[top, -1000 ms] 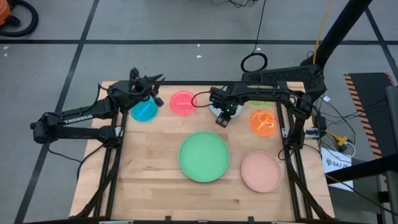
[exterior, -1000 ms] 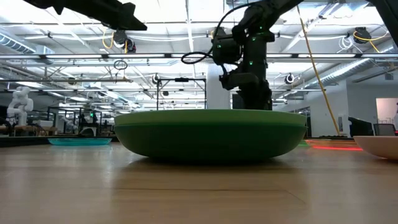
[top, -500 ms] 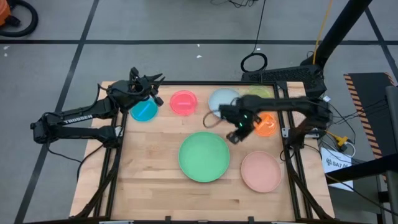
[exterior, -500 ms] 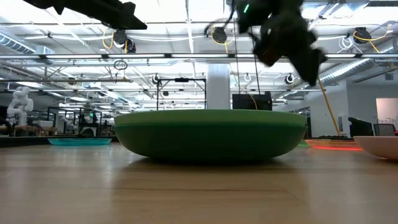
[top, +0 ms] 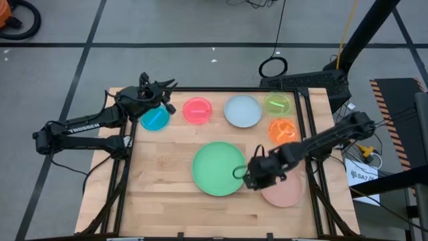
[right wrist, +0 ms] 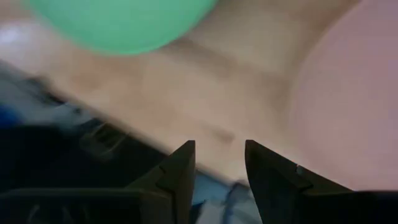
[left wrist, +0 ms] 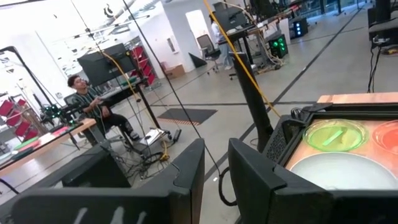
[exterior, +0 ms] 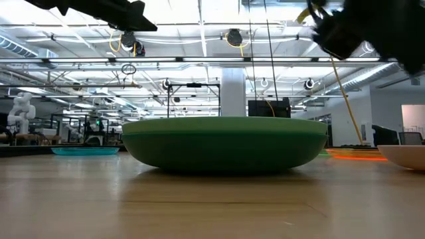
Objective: Stack plastic plates
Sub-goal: Stack the pink plate on the green plate, then stack the blue plate on the pink plate
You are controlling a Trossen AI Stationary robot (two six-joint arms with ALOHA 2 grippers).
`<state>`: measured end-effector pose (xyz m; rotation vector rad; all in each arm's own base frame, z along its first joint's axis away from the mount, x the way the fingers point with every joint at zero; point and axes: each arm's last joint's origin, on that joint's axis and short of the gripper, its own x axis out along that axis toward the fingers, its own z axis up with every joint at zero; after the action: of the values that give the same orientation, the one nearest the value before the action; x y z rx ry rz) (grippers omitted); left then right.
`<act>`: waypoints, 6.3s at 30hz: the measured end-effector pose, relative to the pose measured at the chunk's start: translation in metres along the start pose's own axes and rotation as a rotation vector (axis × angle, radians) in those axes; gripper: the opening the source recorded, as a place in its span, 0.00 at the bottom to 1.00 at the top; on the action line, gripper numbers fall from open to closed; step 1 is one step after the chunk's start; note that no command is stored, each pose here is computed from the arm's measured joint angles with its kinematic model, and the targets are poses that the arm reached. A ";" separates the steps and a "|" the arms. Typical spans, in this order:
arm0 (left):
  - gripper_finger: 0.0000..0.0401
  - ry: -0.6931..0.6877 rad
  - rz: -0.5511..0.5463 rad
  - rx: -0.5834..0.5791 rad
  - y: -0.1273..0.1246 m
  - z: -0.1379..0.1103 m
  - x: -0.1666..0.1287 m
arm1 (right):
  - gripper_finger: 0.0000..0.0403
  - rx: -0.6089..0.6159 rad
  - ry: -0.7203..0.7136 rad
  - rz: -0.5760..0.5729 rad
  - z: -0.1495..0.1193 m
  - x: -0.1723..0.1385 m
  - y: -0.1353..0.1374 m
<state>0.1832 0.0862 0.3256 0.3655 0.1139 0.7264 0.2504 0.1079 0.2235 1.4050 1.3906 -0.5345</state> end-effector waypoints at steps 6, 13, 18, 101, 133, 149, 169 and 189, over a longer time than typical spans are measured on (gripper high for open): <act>0.20 -0.009 0.003 -0.015 0.000 0.001 0.000 | 0.32 -0.034 0.011 -0.152 -0.026 0.027 -0.010; 0.20 -0.020 0.006 -0.056 0.001 0.002 0.000 | 0.32 -0.139 -0.096 -0.215 -0.039 0.044 -0.018; 0.20 -0.016 0.005 -0.069 0.001 0.002 0.000 | 0.32 -0.142 -0.108 -0.217 -0.040 0.046 -0.018; 0.20 0.025 -0.010 -0.084 -0.001 -0.002 0.000 | 0.13 -0.218 -0.216 -0.364 -0.016 0.091 -0.019; 0.20 0.024 -0.010 -0.086 -0.001 -0.002 0.000 | 0.01 -0.369 -0.234 -0.604 -0.052 0.009 0.025; 0.20 0.017 -0.008 -0.090 -0.001 -0.002 0.000 | 0.01 -1.221 -0.363 -0.598 -0.025 -0.033 0.072; 0.20 0.030 -0.012 -0.088 -0.001 -0.003 0.000 | 0.03 -2.012 0.027 -0.795 0.022 0.045 0.093; 0.20 0.050 -0.018 -0.086 -0.002 -0.005 0.000 | 0.38 -1.873 -0.003 -0.815 0.022 0.037 0.089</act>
<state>0.1832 0.0859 0.3202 0.2642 0.1332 0.7201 0.3471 0.1243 0.2150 -0.6766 1.5326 0.3619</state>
